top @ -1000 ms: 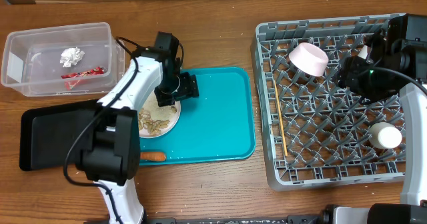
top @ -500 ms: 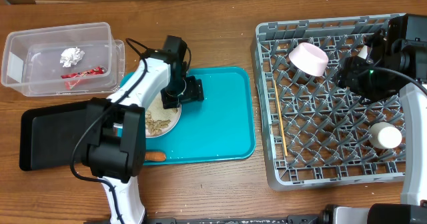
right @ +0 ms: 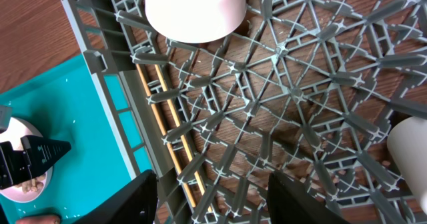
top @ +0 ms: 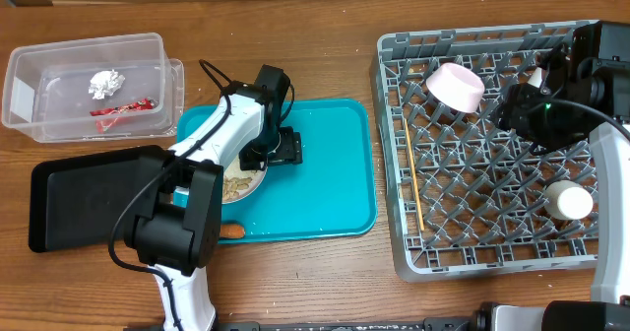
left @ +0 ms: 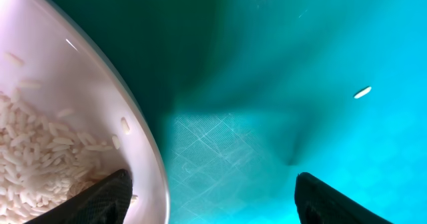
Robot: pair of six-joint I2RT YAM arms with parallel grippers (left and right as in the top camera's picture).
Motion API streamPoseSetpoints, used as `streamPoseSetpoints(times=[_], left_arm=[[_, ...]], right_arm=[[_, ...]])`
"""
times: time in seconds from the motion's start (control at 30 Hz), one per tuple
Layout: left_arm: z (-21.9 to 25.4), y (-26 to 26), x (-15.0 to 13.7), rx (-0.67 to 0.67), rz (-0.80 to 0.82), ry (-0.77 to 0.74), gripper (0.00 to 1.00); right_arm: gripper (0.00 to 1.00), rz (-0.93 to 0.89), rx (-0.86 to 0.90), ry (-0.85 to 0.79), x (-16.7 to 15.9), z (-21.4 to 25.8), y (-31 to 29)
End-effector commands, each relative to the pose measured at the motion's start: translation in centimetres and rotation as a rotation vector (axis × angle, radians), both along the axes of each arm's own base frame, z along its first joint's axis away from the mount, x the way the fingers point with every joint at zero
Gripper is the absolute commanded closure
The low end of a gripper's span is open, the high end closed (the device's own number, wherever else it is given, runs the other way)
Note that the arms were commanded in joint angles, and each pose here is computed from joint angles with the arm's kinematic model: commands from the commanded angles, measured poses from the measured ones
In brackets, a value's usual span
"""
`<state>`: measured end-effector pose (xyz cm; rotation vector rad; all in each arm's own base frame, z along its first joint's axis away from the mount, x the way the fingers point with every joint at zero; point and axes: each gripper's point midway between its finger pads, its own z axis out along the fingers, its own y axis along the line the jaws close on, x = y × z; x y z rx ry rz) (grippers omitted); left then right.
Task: Sort waste into correct bins and load items into the dishwasher
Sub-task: 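Grasp the rim of the white plate with the left gripper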
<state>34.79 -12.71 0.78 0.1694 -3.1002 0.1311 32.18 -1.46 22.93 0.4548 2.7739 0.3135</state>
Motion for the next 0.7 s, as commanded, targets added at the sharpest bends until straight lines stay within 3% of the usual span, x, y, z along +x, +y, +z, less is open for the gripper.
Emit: streamPoseSetpoints(times=[0.0,0.67], left_arm=[[-1.79,0.80,-1.19,0.038,0.010,0.046,0.24],[-1.83,1.23,-1.01,0.065,0.008,0.035,0.63]], right_arm=[[0.45,0.012,0.006,-0.003,0.03,-0.01,0.23],[0.44,0.020,0.034,0.019,-0.55,-0.11,0.76]])
